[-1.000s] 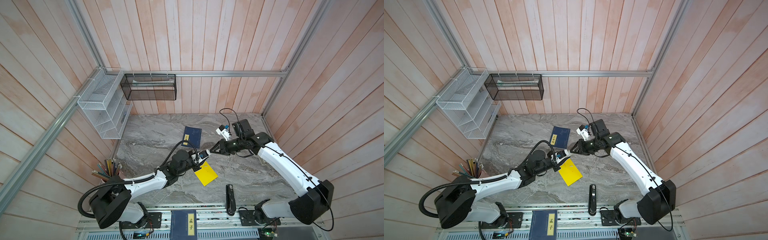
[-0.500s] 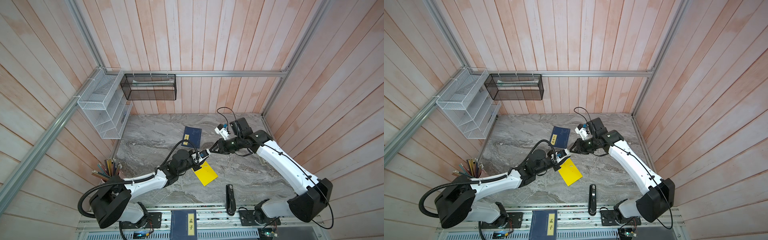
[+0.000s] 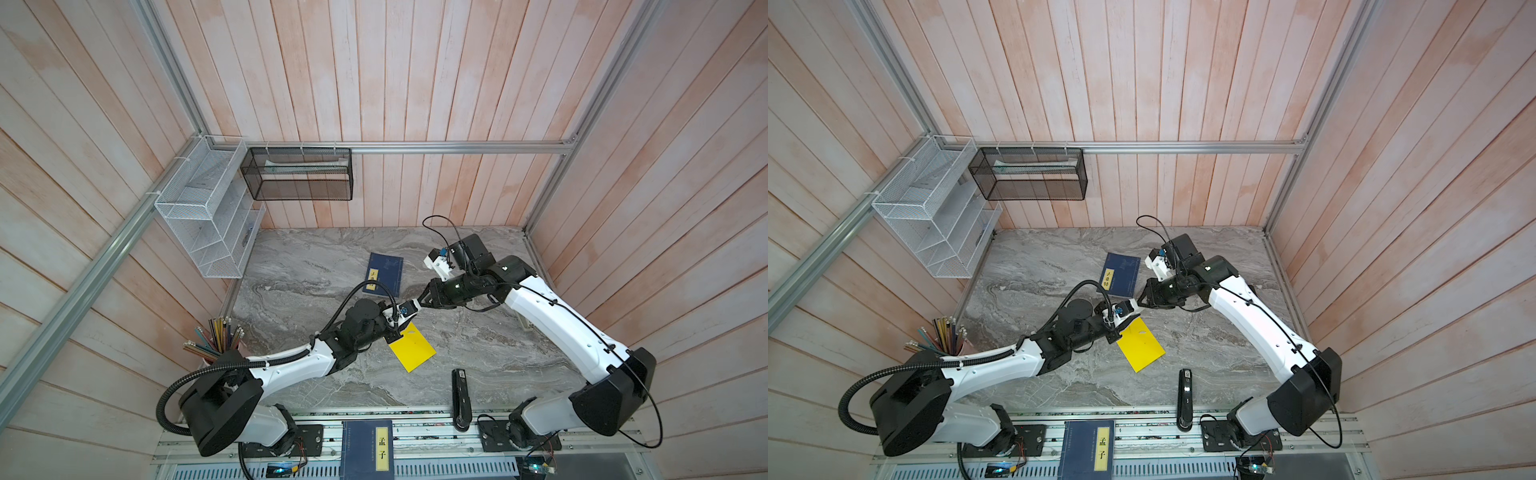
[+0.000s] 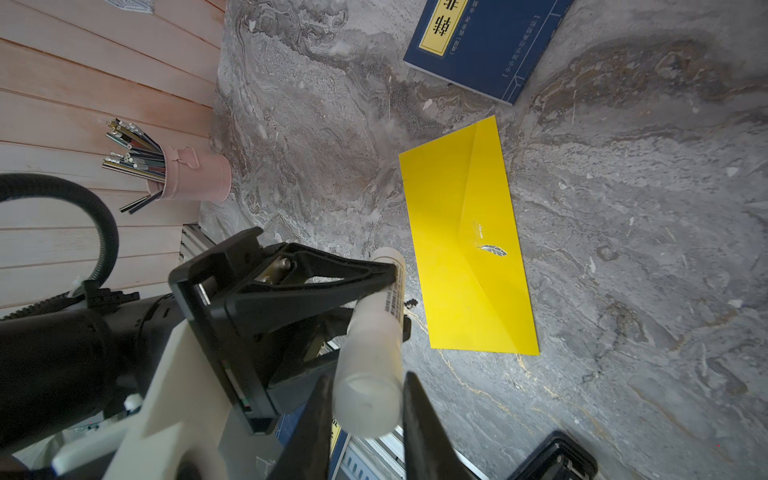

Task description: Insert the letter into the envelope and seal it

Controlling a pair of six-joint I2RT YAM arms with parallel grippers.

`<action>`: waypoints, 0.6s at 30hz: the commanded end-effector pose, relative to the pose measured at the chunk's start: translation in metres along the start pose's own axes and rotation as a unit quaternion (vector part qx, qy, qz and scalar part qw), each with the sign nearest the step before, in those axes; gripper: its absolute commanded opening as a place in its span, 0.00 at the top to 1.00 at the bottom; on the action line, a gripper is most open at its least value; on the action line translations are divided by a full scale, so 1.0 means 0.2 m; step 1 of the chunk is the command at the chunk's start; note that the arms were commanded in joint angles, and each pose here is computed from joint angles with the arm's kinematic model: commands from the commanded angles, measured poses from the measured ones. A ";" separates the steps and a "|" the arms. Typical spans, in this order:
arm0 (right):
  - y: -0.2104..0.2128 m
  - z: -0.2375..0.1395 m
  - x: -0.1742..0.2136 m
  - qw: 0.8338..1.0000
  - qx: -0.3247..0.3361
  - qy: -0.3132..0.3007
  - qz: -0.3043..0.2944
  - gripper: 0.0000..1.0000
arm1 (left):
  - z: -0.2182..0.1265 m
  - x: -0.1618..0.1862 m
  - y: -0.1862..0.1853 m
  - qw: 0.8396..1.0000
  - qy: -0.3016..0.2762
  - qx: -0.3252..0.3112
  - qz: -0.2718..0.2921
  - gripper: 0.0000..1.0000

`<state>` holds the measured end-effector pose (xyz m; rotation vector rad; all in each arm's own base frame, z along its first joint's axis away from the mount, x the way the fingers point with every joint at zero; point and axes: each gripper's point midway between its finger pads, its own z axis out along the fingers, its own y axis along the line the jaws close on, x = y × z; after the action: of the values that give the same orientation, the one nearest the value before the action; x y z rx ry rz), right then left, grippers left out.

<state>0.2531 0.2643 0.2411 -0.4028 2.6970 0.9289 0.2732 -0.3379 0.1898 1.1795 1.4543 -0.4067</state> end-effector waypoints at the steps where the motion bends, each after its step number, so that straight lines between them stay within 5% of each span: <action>1: 0.02 0.02 -0.02 1.000 0.013 -0.002 -0.014 0.74 | -0.01 -0.19 0.01 0.998 -0.059 0.006 0.010 1.00; 18: 0.04 0.10 -0.01 1.000 0.028 0.001 -0.012 0.75 | -0.10 -0.32 0.04 0.995 -0.101 -0.004 -0.001 1.00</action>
<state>0.2510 0.2734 0.2367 -0.4169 2.6989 0.8371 0.2707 -0.3343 0.1953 1.1570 1.4733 -0.4264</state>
